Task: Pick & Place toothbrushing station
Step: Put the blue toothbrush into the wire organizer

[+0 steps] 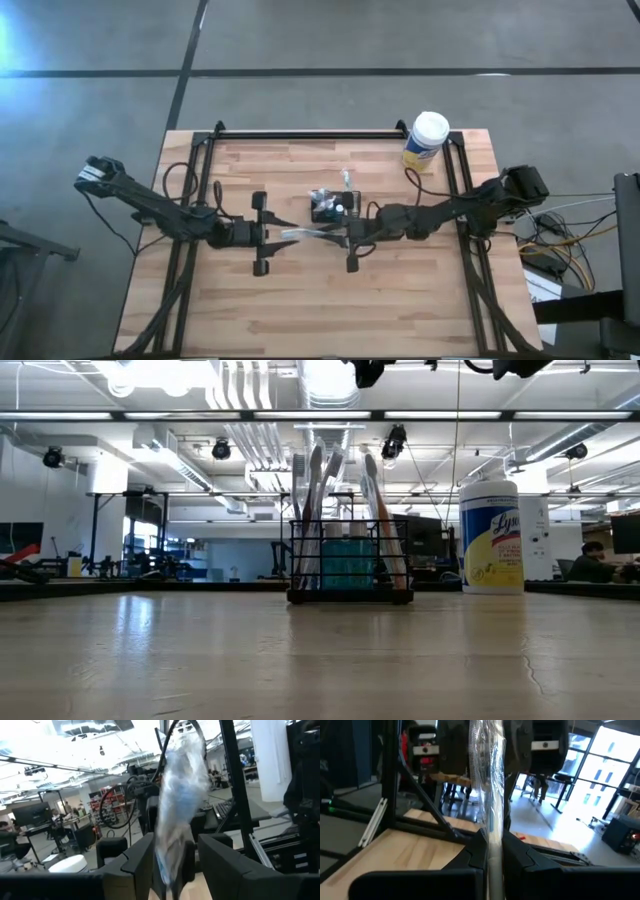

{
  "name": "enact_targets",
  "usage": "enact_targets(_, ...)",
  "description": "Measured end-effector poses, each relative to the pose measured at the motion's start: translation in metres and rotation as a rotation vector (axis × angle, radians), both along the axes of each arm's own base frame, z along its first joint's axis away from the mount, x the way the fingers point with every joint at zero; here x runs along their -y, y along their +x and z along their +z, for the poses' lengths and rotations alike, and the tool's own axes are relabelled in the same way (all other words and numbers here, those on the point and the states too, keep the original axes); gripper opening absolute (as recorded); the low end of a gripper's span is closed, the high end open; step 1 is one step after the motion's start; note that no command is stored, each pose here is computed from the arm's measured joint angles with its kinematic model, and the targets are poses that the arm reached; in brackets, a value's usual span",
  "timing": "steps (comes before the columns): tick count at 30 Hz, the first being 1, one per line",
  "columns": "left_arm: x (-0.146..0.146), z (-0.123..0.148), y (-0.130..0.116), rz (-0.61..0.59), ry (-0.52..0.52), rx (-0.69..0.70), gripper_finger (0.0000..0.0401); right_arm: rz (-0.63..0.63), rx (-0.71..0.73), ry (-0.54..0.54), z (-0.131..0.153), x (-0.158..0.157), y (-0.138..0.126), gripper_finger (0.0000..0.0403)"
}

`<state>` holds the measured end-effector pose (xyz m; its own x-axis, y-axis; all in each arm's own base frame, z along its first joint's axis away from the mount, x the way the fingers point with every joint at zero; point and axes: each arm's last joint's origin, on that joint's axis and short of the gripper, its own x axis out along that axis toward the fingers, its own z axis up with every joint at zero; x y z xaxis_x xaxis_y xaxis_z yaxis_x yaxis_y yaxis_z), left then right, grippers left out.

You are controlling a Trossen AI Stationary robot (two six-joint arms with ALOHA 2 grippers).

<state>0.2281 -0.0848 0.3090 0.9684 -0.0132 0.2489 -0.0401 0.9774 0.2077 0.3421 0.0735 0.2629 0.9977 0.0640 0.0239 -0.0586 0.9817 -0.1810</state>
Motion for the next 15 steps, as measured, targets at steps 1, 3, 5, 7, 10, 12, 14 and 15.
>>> enact_targets(1, 0.0, 0.0, 0.0, 0.0, 0.0, 0.001, 0.0156, 0.001, -0.005, -0.003, 0.0, 0.0, -0.001, 0.002)
enact_targets(3, -0.001, 0.0, 0.001, -0.008, 0.0, 0.004, 0.0156, 0.002, 0.008, 0.001, 0.002, 0.0, 0.001, 0.002)
enact_targets(5, -0.004, 0.001, 0.002, -0.001, -0.003, 0.007, 0.0155, 0.002, 0.008, 0.0, 0.002, 0.001, 0.001, 0.002)
enact_targets(7, -0.006, 0.001, 0.002, 0.005, -0.01, 0.008, 0.0149, -0.001, 0.019, -0.001, 0.0, 0.001, 0.003, 0.002)
enact_targets(10, -0.009, 0.001, 0.004, -0.007, -0.016, 0.012, 0.0134, 0.0, 0.043, 0.002, 0.002, 0.001, 0.003, 0.002)
enact_targets(12, -0.011, 0.002, 0.004, -0.02, -0.017, 0.02, 0.0122, -0.001, 0.053, 0.003, 0.003, 0.001, 0.003, 0.002)
enact_targets(14, -0.012, 0.005, 0.005, -0.025, -0.017, 0.03, 0.0109, -0.001, 0.049, 0.001, 0.002, 0.001, 0.003, 0.002)
enact_targets(15, -0.012, 0.006, 0.005, -0.026, -0.014, 0.036, 0.0102, -0.002, 0.047, 0.001, 0.002, 0.002, 0.003, 0.002)
